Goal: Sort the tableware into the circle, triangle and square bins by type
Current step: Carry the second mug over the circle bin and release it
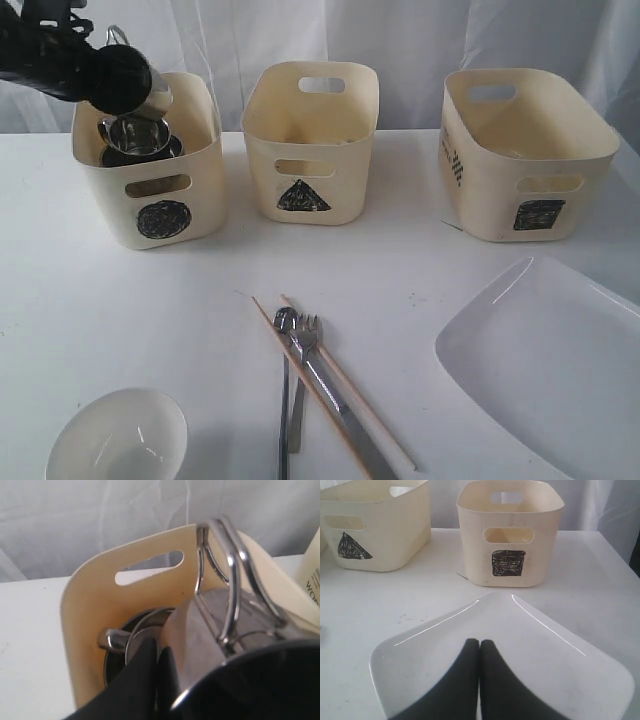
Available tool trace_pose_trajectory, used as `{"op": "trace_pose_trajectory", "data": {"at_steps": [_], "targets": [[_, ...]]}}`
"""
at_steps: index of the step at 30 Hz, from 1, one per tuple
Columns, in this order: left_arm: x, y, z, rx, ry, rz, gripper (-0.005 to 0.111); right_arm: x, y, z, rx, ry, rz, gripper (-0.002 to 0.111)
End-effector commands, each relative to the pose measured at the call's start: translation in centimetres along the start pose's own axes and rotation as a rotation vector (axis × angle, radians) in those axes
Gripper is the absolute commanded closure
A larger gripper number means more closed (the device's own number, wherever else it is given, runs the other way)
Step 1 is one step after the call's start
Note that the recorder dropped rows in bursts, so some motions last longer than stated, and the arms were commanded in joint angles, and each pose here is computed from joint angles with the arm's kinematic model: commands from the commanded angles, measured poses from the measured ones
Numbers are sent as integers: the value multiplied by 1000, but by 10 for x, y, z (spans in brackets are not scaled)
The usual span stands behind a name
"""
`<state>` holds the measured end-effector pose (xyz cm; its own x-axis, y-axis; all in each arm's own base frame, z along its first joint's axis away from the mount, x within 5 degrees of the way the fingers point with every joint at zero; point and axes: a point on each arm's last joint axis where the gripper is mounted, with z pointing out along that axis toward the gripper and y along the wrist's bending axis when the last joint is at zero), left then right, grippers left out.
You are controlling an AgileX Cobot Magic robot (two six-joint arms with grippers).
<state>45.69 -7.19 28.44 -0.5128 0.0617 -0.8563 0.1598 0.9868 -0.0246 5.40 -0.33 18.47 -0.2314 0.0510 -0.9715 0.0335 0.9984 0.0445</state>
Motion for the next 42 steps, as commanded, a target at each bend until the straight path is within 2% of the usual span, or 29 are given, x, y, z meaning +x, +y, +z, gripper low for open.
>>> {"op": "trace_pose_trajectory", "data": {"at_steps": [1, 4, 6, 12, 15, 21, 27, 33, 37, 39, 42], "targets": [[-18, 0, 7, 0, -36, -5, 107, -1, 0, 0, -6, -14, 12, 108], [-20, 0, 11, 0, -46, -5, 106, -1, 0, 0, -6, -14, 12, 108], [-18, 0, 13, 5, -41, -21, 100, -1, 0, 0, -6, -14, 12, 108], [-10, -2, 22, 24, -14, -84, 56, -1, 0, 0, -6, -14, 12, 108], [-8, -4, 24, 50, 0, -159, 44, -1, 0, 0, -6, -14, 12, 108], [-14, -6, 10, 59, 21, -155, 43, -1, 0, 0, -6, -14, 12, 108], [-24, -9, -24, 91, 109, -41, 43, -1, 0, 0, -6, -14, 12, 108], [-12, -16, -74, 168, 443, 26, 43, -1, 0, 0, -6, -14, 12, 108], [-6, -19, -99, 210, 582, 65, 43, -1, 0, 0, -6, -14, 12, 108], [6, -21, -111, 266, 690, 108, 43, -1, 0, 0, -6, -14, 12, 108], [45, -22, -127, 321, 870, 136, 43, -1, 0, 0, -6, -14, 12, 108]]}}
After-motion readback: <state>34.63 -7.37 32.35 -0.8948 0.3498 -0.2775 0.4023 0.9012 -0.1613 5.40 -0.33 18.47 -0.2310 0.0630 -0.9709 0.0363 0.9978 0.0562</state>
